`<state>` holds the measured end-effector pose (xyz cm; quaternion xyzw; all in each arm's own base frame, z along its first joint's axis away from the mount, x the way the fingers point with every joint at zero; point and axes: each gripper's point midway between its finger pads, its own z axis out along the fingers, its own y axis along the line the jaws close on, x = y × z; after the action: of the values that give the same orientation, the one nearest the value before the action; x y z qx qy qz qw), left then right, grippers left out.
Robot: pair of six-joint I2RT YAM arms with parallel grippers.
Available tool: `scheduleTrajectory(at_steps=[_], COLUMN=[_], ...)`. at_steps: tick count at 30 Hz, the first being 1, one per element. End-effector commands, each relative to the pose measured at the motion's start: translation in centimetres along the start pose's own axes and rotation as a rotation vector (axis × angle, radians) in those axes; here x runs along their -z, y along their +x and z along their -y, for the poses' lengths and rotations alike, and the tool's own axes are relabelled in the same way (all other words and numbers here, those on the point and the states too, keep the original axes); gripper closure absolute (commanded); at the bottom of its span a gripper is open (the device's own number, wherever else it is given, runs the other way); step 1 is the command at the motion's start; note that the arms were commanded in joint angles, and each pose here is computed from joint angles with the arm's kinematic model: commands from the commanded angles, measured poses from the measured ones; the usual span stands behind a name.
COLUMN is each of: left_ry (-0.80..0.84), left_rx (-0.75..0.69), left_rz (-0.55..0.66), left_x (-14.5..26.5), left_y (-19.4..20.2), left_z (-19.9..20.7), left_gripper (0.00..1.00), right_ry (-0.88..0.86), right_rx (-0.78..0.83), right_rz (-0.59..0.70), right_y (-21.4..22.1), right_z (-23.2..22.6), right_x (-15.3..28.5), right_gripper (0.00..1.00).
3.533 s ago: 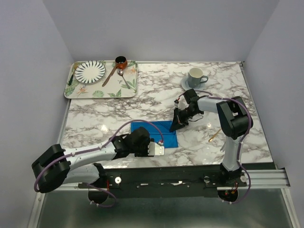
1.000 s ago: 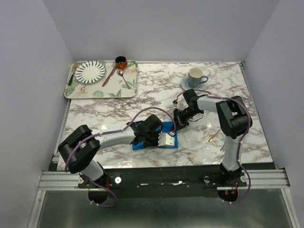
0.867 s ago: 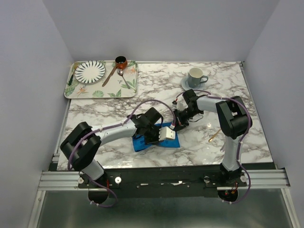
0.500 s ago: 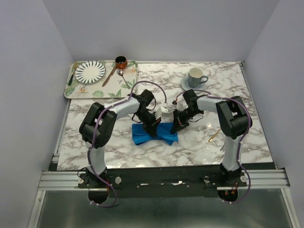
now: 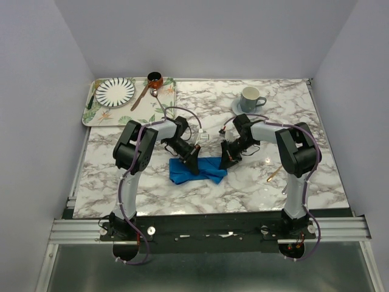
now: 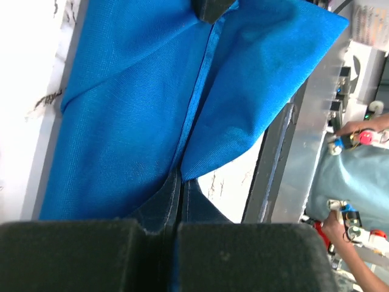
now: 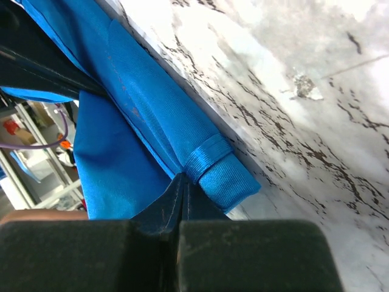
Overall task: Fold the napkin into a case and place the utensils inside
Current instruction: Fold the 2/3-rectangle-folded napkin at the center of the board.
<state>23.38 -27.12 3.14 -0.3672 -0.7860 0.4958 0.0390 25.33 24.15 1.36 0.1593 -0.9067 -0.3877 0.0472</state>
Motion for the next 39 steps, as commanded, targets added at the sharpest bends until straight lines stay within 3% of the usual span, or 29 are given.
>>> scheduleTrajectory(at_steps=[1,13,30,37,39], left_ry=[0.064,0.14,0.093,0.087,0.08], left_rx=[0.038,0.121,0.22,0.27,0.278], left_rz=[0.029,0.062,0.047,0.011,0.009], left_x=[0.3,0.7,0.4,-0.5,-0.4], left_y=[0.4,2.5,2.2,3.7,3.9], left_z=[2.2,6.1,0.1,-1.2,-1.4], left_gripper=[1.0,1.0,1.0,1.0,1.0], right_ry=[0.174,0.137,0.153,0.155,0.17], right_rx=[0.09,0.296,0.364,0.416,0.435], right_rz=[-0.088,-0.198,-0.2,-0.134,-0.116], right_y=[1.9,4.2,3.6,2.1,1.8], right_z=[4.2,1.2,0.9,-0.8,-1.1], right_x=[-1.4,-3.3,-2.6,-1.3,-0.7], right_gripper=[0.94,0.93,0.92,0.84,0.76])
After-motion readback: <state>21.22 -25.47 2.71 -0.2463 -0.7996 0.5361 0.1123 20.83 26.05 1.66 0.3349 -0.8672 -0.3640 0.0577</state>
